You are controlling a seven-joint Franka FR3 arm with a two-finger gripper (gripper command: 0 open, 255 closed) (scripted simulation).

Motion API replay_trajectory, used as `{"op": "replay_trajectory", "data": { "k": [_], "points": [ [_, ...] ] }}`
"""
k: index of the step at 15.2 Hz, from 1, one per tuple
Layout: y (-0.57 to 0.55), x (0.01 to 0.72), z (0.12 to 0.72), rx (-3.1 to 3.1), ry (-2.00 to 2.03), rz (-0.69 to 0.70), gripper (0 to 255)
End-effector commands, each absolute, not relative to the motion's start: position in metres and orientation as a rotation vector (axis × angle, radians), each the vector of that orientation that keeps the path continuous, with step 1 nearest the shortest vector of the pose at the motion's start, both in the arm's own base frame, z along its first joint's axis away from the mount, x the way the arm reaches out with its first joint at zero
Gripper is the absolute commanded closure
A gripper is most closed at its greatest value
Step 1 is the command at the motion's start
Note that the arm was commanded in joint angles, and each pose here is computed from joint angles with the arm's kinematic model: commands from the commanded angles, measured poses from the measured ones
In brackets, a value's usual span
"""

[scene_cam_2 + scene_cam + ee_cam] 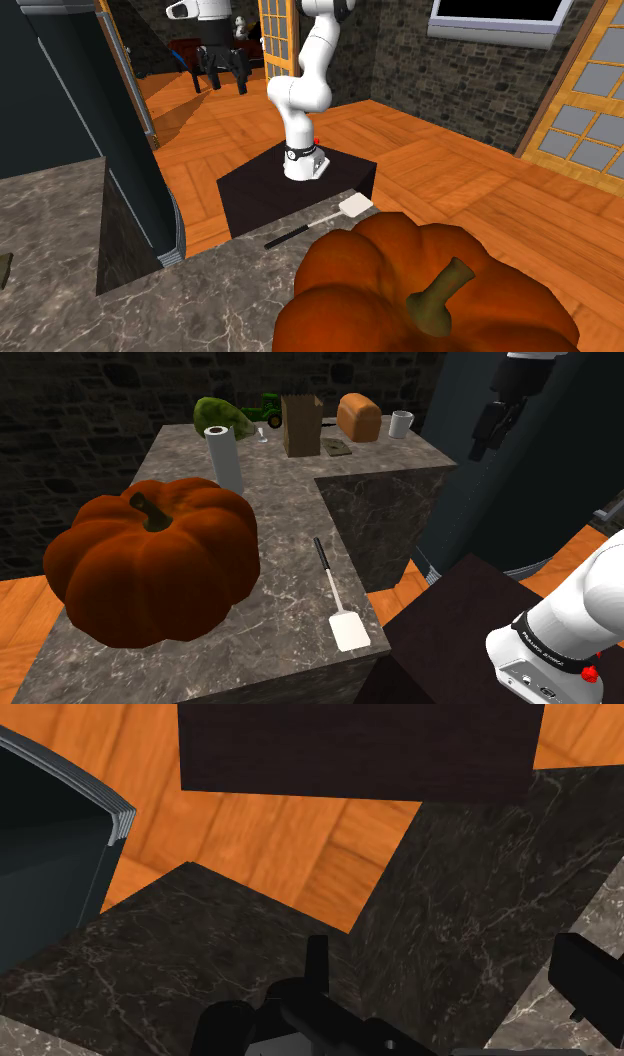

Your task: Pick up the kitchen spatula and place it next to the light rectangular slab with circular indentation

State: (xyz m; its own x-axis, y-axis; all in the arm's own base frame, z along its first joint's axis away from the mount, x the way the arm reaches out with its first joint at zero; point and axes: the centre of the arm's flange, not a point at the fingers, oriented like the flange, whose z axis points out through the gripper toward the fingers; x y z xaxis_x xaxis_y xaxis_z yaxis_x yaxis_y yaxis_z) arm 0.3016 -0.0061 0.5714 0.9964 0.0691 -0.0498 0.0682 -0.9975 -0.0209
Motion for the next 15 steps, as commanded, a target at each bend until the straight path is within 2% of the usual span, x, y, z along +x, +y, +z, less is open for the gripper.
{"op": "replay_trajectory", "data": {
  "k": [1,15],
  "points": [
    [-0.006,0.302,0.571,-3.12,-0.107,0.079,0],
    [0.156,0.298,0.48,-3.127,0.261,-0.008,0]
  ]
}}
